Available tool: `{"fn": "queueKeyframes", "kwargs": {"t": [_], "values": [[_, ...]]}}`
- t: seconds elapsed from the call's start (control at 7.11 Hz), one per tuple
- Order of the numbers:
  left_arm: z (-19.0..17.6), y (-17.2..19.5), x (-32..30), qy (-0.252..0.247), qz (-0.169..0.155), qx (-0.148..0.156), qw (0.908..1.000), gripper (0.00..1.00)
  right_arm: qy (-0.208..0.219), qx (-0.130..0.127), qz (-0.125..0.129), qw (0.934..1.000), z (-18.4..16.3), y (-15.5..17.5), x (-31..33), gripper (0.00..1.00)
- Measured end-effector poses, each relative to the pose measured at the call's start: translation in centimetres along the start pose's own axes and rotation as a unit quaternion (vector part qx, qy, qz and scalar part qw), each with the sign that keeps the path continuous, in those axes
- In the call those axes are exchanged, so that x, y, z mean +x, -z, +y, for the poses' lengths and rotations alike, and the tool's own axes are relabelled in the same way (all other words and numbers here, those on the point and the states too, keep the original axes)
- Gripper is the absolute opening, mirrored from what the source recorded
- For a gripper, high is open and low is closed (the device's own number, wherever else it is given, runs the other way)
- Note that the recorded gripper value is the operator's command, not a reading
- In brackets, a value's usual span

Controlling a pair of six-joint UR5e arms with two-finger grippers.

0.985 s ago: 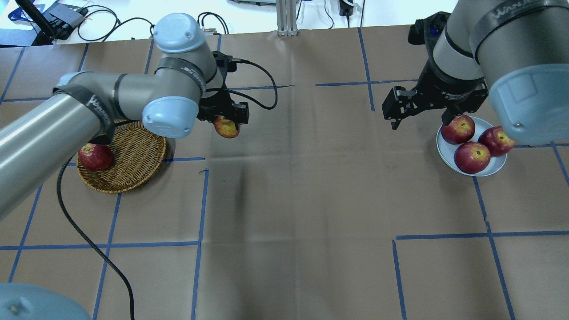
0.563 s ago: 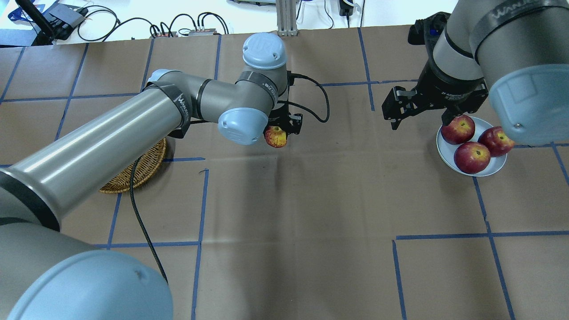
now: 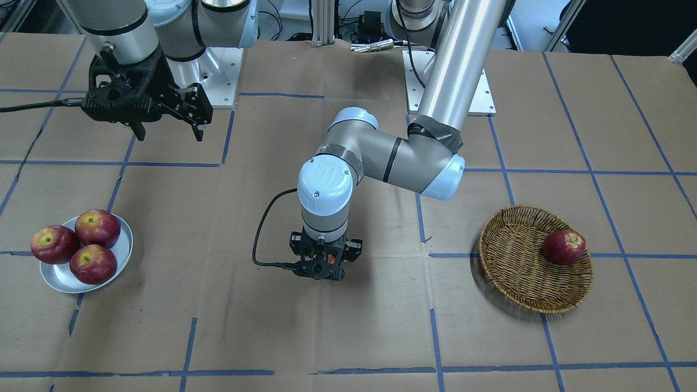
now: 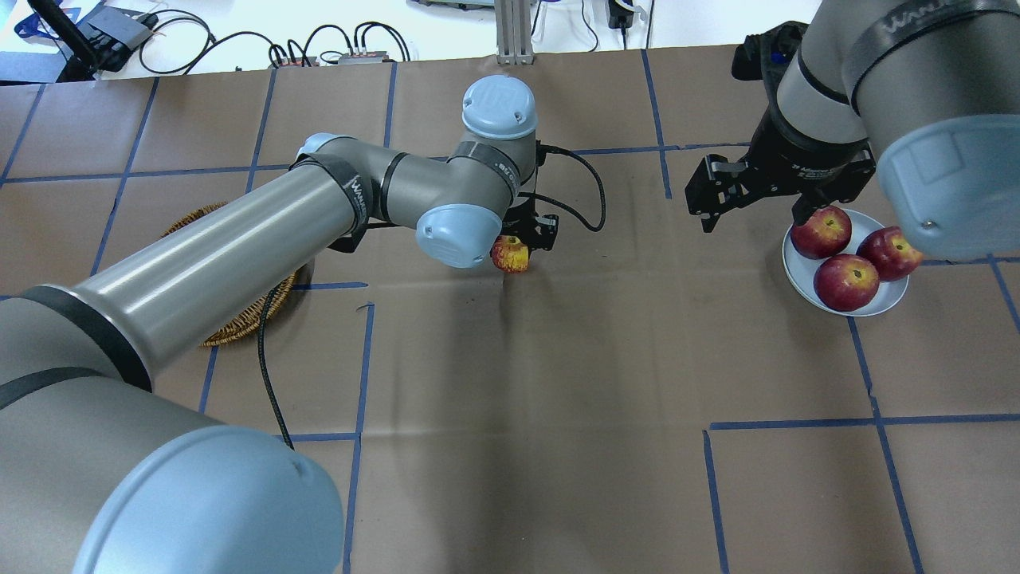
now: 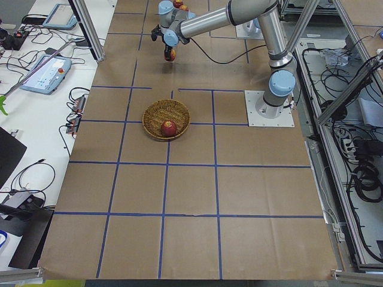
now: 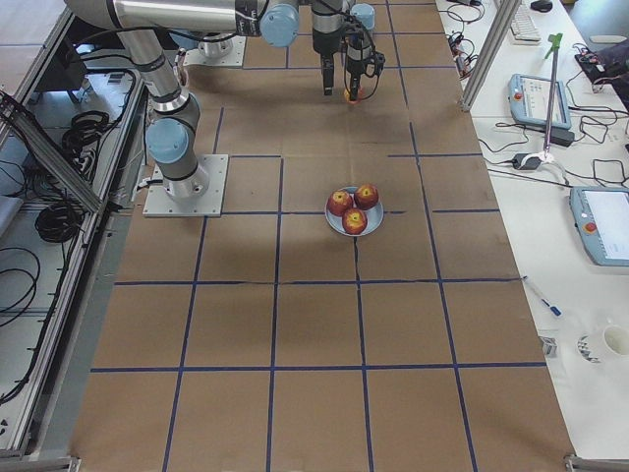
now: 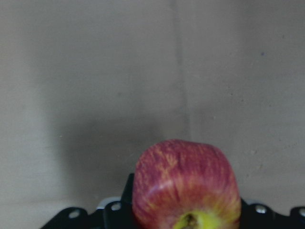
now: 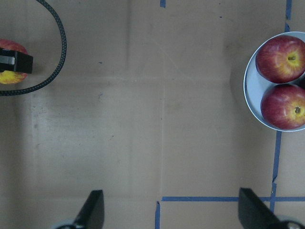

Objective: Transfer apple from basket to plate
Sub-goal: 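Lower the apple onto the table center with the left gripper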

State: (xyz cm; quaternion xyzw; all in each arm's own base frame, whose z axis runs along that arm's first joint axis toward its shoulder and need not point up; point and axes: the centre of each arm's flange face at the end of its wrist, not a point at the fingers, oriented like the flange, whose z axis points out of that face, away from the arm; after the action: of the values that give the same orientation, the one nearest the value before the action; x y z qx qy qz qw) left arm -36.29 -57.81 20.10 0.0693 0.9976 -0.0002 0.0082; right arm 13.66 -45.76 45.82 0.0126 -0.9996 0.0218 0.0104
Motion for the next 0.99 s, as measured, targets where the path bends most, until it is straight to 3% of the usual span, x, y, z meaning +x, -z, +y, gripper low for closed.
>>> {"fn": "queueKeyframes", "kwargs": {"t": [0.7, 0.84, 0.99], "values": [[0.5, -1.3, 1.4, -0.012, -0.002, -0.009, 0.9999, 0.54, 0.000, -0.001, 0.000, 1.0000, 0.0, -0.2, 0.0, 1.00], [0.6, -1.5, 1.4, -0.012, -0.002, -0.010, 0.9999, 0.98, 0.000, -0.002, 0.000, 1.0000, 0.1, -0.3, 0.1, 1.00], [0.6, -1.5, 1.5, -0.012, -0.002, -0.011, 0.9999, 0.99, 0.000, -0.003, 0.000, 1.0000, 0.1, -0.4, 0.1, 1.00]]}}
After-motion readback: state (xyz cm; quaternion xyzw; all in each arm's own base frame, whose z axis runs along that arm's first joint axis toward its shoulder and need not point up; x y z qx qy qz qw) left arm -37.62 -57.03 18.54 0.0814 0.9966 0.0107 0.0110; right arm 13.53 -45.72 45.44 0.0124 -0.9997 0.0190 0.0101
